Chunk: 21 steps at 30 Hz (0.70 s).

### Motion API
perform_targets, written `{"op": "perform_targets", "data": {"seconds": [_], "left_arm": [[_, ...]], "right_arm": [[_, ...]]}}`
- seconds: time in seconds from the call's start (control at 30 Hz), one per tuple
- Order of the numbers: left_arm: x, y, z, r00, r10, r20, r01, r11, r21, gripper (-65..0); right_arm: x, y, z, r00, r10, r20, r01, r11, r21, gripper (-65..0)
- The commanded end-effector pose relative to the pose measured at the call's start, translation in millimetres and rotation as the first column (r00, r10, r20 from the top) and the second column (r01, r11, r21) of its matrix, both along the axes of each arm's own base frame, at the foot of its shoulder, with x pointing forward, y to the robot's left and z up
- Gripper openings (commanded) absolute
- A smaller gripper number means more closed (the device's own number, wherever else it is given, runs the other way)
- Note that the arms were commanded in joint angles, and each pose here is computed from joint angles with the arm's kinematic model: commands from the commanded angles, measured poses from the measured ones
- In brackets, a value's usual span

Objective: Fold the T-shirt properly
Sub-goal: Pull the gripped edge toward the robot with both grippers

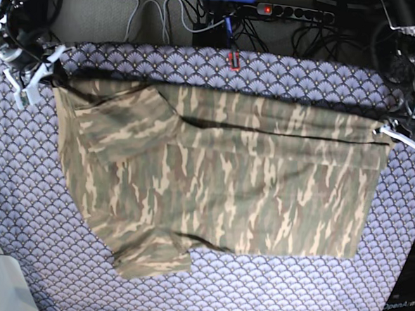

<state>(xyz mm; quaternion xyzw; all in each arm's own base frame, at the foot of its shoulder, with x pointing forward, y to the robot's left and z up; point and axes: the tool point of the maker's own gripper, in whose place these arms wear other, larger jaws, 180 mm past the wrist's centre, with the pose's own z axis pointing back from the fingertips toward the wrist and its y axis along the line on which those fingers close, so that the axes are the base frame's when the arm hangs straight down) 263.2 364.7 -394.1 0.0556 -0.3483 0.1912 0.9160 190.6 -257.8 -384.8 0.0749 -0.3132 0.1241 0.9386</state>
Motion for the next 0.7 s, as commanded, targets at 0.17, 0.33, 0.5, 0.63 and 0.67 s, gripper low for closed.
{"op": "perform_targets", "data": {"seconds": [0.17,0.33,0.5,0.63,0.67], "left_arm": [[-17,19,5,1.0,0.029,-0.009,-0.029,0.998,0.05,-64.2],[-30,19,-2,0.999,0.031,-0.036,-0.029,0.998,0.052,-64.2],[-40,20,-7,0.998,0.03,-0.059,-0.027,0.998,0.055,-64.2],[-45,20,-10,0.997,0.031,-0.071,-0.027,0.998,0.056,-64.3],[-45,20,-11,0.997,0.032,-0.073,-0.028,0.998,0.056,-64.3]], "right_arm": [[-15,-11,4,1.0,-0.012,0.005,0.012,1.0,-0.019,-65.0],[-27,-11,-1,1.0,-0.013,-0.022,0.013,1.0,-0.018,-65.0],[-37,-8,-6,0.999,-0.021,-0.037,0.021,1.0,-0.005,-65.0],[-38,-9,-7,0.999,-0.026,-0.038,0.026,1.0,-0.001,-65.0],[-38,-9,-7,0.999,-0.026,-0.04,0.026,1.0,-0.002,-65.0]]}}
